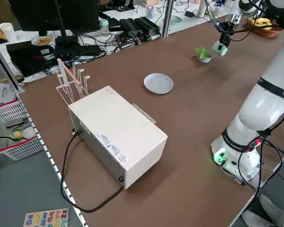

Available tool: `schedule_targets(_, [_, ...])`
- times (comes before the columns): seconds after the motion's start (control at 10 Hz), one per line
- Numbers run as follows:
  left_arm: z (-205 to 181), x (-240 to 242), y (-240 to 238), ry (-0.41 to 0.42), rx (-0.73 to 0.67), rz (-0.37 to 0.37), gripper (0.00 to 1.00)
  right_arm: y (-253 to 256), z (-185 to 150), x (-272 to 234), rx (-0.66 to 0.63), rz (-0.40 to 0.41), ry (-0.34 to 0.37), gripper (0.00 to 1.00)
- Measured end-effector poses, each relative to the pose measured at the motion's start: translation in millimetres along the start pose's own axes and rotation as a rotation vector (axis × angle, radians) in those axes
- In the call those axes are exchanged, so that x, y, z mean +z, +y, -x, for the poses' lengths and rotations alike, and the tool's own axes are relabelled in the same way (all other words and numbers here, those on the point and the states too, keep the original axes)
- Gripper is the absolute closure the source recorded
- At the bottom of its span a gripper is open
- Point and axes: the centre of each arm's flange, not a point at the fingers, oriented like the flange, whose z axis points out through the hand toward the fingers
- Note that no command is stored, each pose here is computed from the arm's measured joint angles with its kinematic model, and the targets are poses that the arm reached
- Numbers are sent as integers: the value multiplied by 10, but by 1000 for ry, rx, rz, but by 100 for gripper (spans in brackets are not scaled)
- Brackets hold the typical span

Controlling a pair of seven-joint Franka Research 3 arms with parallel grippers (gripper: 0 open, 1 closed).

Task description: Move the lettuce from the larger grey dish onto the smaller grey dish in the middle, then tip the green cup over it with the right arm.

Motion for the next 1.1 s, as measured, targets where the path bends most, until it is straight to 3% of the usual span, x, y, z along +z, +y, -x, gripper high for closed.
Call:
schedule_targets(0.9, [-19, 26, -61, -5, -8, -1, 0, -27, -116, -86, 111, -9, 19, 32])
schedule_targets(1.1, [-19, 26, -54, -5, -7, -1, 0, 68, -142, -115, -133, 5, 16, 32])
